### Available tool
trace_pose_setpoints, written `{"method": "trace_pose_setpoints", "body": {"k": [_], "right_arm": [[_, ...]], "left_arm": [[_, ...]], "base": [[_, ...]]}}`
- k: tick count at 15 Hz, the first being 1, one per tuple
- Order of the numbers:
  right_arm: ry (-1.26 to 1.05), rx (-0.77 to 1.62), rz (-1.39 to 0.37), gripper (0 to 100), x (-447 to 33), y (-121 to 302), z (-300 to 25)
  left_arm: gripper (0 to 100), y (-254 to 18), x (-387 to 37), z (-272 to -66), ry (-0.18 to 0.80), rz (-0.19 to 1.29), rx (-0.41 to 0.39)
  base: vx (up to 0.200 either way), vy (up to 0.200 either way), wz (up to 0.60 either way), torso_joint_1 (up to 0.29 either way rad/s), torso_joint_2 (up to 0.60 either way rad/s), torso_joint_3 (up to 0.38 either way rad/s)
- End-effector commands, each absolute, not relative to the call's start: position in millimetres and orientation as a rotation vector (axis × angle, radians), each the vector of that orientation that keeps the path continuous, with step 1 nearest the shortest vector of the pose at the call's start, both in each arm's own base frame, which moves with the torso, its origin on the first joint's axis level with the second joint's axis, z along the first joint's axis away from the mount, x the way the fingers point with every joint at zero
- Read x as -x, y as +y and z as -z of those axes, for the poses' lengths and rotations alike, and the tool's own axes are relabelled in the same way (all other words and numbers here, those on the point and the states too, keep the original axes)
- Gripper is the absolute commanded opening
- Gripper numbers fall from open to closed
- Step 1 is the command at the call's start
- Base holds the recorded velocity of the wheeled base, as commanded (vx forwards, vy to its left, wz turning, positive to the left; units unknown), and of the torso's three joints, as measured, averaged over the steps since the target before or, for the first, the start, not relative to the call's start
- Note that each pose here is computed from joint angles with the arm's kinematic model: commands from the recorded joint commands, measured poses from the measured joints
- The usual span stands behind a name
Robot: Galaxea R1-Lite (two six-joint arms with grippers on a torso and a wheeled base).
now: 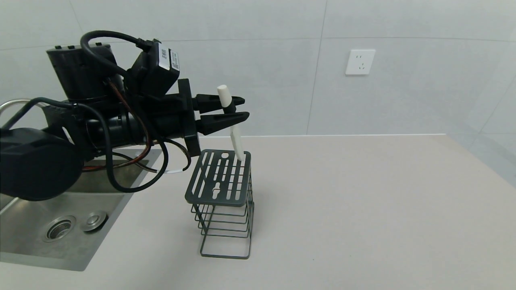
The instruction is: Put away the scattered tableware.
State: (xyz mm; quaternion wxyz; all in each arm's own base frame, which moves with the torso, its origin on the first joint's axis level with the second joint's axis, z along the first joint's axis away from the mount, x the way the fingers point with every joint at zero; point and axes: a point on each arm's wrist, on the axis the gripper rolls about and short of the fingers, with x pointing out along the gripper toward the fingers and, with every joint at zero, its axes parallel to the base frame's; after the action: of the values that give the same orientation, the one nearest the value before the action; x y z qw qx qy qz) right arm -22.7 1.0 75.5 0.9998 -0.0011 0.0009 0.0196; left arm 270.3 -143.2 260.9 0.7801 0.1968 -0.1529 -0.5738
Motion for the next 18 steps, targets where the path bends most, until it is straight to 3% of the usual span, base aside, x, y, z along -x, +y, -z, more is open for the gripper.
{"method": "trace_pose_setpoints", "body": {"k": [1,18], "right_arm": [[0.001,0.003,-0.04,0,22.7,1.0,-75.5],[0.001,0.003,-0.04,0,22.7,1.0,-75.5]], "left_arm": [[0,-144.5,-269.6,-260.3,-0.329,1.245,-0.424],[0,-153.4,-271.5,-235.9,-0.23,1.238,-0.395]], "base": [[0.0,0.0,0.0,0.0,0.0,0.0],[0.0,0.0,0.0,0.0,0.0,0.0]]}}
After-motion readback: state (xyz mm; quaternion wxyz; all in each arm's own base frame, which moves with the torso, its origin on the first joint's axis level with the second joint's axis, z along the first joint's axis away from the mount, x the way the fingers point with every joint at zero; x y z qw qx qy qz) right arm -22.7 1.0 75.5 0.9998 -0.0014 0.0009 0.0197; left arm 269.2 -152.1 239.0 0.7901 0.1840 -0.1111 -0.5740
